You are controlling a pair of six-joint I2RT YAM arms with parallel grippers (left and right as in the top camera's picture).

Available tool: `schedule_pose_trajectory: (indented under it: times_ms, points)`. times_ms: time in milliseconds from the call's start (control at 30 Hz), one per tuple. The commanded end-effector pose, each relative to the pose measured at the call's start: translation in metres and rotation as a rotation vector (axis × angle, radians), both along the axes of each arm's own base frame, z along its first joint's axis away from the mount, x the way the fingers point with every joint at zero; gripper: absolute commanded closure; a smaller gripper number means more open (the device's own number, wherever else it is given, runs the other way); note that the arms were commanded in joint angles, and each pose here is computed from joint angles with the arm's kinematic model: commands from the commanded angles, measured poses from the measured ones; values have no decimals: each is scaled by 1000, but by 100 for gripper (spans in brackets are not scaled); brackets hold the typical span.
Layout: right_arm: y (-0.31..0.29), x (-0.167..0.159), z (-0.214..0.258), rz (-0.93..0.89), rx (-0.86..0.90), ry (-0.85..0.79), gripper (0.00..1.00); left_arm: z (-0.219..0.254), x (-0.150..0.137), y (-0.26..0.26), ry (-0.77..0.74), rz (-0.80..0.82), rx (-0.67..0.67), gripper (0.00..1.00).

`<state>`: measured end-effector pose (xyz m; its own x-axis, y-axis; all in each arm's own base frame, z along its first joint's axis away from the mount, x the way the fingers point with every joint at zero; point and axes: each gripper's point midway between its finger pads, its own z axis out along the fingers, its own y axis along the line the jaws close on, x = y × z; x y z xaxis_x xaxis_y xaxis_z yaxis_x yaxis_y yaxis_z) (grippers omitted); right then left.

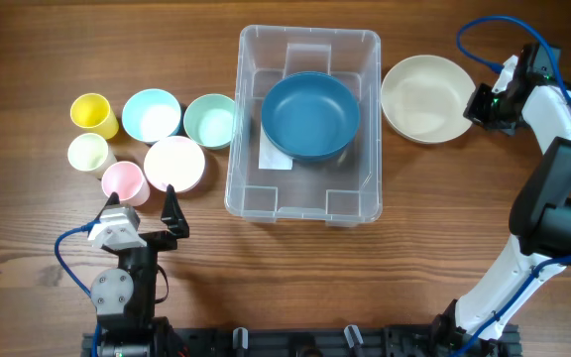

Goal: Pack container
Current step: 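Lift the cream bowl with the right gripper and place it in the bin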

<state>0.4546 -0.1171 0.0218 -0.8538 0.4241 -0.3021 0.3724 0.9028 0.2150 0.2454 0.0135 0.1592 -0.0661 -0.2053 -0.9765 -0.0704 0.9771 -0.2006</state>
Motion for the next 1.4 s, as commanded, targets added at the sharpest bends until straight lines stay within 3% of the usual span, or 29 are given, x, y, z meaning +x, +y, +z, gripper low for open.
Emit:
schedule_pose_trajectory:
  times_ms: [0, 167, 400, 567, 700, 1033, 1367]
  points:
    - [-2, -3, 1, -11, 1, 14, 96, -2, 0, -3, 0, -16, 19, 0]
    - [-29, 1, 43, -58, -52, -47, 96, -2, 0, -3, 0, -16, 19, 0]
    - [-60, 17, 160, -99, -204, -285, 96, -2, 0, -3, 0, -16, 19, 0]
    - [-19, 25, 218, -12, -191, -430, 96, -2, 0, -3, 0, -16, 19, 0]
    - [47, 30, 240, 144, -124, -494, 95, -2, 0, -3, 0, -16, 19, 0]
    - [205, -3, 208, 517, -63, -345, 96, -2, 0, -3, 0, -16, 19, 0]
    - [235, -24, 168, 606, -132, -250, 96, -2, 0, -3, 0, -16, 19, 0]
